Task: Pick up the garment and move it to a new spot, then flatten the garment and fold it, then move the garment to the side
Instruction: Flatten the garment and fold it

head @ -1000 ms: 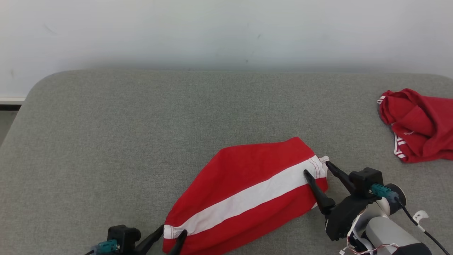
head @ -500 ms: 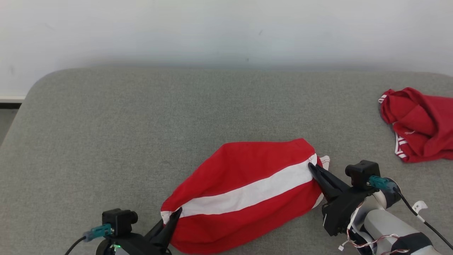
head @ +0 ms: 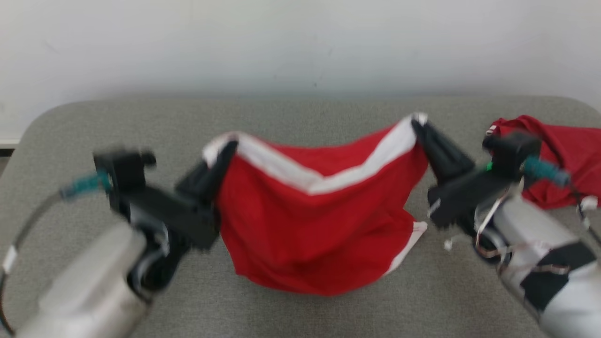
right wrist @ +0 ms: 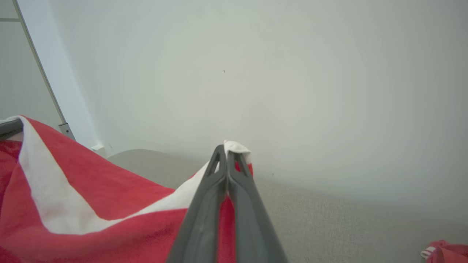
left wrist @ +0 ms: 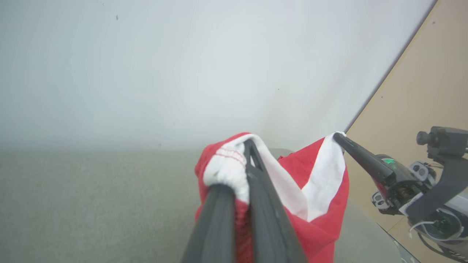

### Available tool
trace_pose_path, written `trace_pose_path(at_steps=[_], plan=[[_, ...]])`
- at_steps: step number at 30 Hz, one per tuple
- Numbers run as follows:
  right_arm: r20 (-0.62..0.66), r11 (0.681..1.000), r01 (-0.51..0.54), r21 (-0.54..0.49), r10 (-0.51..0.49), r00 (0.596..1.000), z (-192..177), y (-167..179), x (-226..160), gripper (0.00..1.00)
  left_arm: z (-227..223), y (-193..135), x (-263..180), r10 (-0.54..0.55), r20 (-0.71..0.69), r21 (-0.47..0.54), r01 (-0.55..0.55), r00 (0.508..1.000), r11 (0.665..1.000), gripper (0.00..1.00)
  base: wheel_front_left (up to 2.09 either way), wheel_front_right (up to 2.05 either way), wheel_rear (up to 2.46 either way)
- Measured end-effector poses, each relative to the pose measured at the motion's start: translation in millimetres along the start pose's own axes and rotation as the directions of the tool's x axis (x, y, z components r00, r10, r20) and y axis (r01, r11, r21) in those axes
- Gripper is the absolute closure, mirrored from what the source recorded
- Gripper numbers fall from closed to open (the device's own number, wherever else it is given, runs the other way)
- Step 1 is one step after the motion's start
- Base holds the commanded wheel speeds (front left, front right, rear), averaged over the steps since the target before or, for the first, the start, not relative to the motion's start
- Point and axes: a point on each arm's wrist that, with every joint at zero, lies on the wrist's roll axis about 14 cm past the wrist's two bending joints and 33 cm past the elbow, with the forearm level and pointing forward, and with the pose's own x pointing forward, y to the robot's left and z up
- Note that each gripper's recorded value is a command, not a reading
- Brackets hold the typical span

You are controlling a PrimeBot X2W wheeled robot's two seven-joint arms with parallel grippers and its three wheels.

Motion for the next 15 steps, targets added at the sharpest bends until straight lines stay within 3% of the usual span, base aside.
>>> trace_pose_path(at_steps=[7, 15], plan=[[0.208, 1.0, 0.004, -0.013, -0.001, 0.978, 110, -29, 73, 1.0, 113, -18, 95, -0.13, 0.12, 0.127, 0.115, 0.984, 0.985, 1.0, 0.0, 0.0, 0.0], [0.309, 0.995, 0.072, -0.069, -0.047, 0.95, 177, -77, 131, 1.0, 179, -14, 179, -0.177, 0.203, 0.273, 0.118, 0.963, 0.955, 1.0, 0.0, 0.0, 0.0]])
